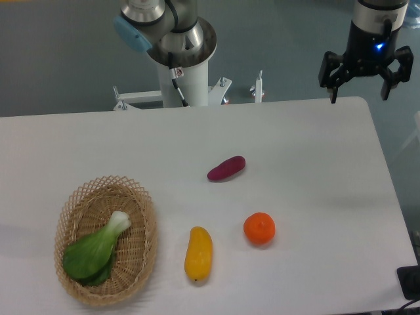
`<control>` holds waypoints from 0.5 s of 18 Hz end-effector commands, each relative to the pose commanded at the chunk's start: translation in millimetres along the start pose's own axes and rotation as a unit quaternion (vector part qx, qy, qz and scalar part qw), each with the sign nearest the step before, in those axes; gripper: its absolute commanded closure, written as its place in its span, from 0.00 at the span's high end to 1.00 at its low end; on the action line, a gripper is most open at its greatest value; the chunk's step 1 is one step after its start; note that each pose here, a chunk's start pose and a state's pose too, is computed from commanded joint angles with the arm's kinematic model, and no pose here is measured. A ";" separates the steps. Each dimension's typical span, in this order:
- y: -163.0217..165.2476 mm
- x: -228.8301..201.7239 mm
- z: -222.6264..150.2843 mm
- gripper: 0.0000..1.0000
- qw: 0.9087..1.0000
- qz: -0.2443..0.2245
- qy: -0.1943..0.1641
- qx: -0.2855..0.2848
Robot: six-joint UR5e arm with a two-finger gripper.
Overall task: Pick up the orange from the table
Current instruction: 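Move the open gripper toward the orange on the table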
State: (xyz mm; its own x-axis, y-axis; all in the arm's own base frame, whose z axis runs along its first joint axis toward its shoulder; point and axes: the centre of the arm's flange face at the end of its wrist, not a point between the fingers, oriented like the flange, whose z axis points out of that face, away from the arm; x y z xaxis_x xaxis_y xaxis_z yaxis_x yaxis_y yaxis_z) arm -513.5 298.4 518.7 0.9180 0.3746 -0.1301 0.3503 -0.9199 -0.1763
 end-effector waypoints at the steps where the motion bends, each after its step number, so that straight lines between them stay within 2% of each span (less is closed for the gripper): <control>1: 0.5 -2.6 0.9 1.00 1.000 -0.001 -0.001 0.000; 5: 3.8 -12.2 10.3 1.00 1.000 -0.007 0.003 -0.004; 9: 1.2 -22.7 37.2 1.00 1.000 -0.014 -0.010 0.005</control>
State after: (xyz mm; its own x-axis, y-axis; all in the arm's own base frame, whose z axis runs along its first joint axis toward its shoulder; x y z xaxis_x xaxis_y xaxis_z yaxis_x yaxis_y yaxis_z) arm -540.8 293.0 485.1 0.9035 0.4034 -0.1449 0.3746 -0.9074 -0.1904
